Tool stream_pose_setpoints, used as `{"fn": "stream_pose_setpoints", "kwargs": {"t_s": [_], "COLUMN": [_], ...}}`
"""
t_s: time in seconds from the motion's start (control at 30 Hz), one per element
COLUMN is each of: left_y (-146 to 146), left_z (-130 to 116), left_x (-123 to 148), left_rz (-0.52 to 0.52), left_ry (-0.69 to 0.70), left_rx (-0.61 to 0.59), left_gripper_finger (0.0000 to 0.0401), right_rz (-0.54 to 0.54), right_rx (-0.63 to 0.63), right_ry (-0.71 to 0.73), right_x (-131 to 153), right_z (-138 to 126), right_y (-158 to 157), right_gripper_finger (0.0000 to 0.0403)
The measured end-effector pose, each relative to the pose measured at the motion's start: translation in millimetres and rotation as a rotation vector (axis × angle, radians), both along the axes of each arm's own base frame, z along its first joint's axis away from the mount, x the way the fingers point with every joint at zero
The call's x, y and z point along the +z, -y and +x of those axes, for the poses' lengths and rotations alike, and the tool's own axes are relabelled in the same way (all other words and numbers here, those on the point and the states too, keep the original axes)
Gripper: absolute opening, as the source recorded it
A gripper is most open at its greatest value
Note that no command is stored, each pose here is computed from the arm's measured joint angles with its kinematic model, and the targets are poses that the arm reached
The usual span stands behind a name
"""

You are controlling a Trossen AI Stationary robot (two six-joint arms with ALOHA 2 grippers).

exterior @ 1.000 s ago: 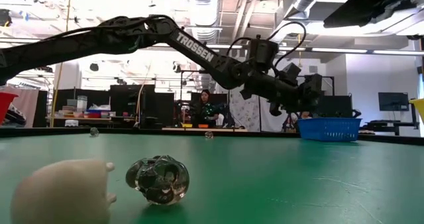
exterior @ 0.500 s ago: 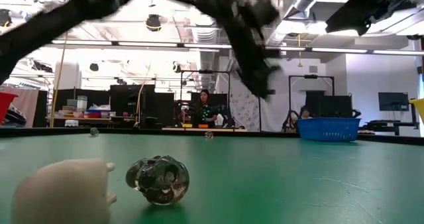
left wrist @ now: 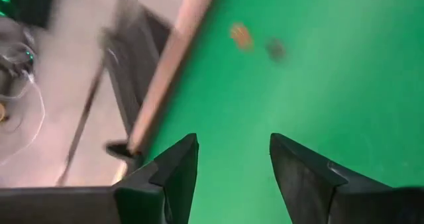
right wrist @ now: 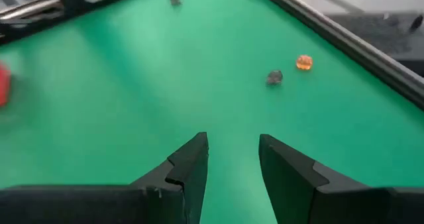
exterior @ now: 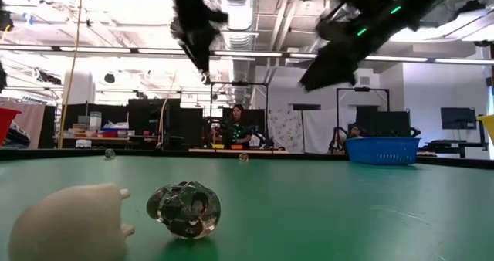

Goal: Sort Halloween decoration
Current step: Put the black skull toy into the yellow bin

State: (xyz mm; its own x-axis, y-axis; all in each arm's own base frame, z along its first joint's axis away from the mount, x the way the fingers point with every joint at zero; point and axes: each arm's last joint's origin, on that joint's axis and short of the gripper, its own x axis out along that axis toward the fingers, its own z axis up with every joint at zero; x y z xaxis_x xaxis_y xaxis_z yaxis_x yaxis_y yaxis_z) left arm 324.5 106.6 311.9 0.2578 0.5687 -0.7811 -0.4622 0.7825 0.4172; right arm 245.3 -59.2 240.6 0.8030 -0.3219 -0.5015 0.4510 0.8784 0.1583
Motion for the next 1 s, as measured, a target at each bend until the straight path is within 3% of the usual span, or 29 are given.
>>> {"fn": "stream_pose_setpoints", "kwargs": {"t_s": [0.07, 0.2, 0.3, 0.4, 0.47, 0.53, 0.7, 0.77, 1.0], "left_y": [7.4, 31.2, 48.9, 61.5, 66.3, 68.2, 67.3, 67.7, 71.9], "left_z": [-26.6, -59.3, -87.5, -111.2, -128.4, -141.8, -168.2, -173.0, -179.1], "left_x": [1.3, -39.3, -34.5, -58.8, -86.2, -86.1, -104.4, -95.5, -102.7], "left_rz": [0.039, -0.03, 0.022, 0.073, 0.079, 0.118, 0.149, 0.16, 0.077], "left_ry": [0.162, 0.409, 0.799, 0.985, 0.995, 1.136, 1.154, 1.203, 1.125], "left_rx": [0.017, -0.043, -0.124, -0.179, -0.208, -0.221, -0.201, -0.208, -0.284], "left_gripper_finger": [0.0178, 0.0178, 0.0178, 0.0178, 0.0178, 0.0178, 0.0178, 0.0178, 0.0178], "right_rz": [0.025, 0.048, 0.104, 0.153, 0.173, 0.187, 0.194, 0.19, 0.154], "right_rx": [-0.036, -0.121, -0.124, -0.127, -0.126, -0.127, -0.159, -0.189, -0.296], "right_ry": [-0.024, -0.078, -0.125, -0.135, -0.151, -0.19, -0.222, -0.243, -0.341], "right_x": [-9.5, -24.2, -43.8, -55.1, -59.4, -63.6, -65.8, -68.7, -67.7], "right_z": [17.1, 54.3, 83.0, 110.3, 126.4, 138.6, 165.7, 172.5, 183.8], "right_y": [21.2, 62.7, 84.7, 97.2, 103.1, 106.4, 115.8, 119.1, 128.0], "right_gripper_finger": [0.0166, 0.0166, 0.0166, 0.0166, 0.0166, 0.0166, 0.0166, 0.0166, 0.0166]}}
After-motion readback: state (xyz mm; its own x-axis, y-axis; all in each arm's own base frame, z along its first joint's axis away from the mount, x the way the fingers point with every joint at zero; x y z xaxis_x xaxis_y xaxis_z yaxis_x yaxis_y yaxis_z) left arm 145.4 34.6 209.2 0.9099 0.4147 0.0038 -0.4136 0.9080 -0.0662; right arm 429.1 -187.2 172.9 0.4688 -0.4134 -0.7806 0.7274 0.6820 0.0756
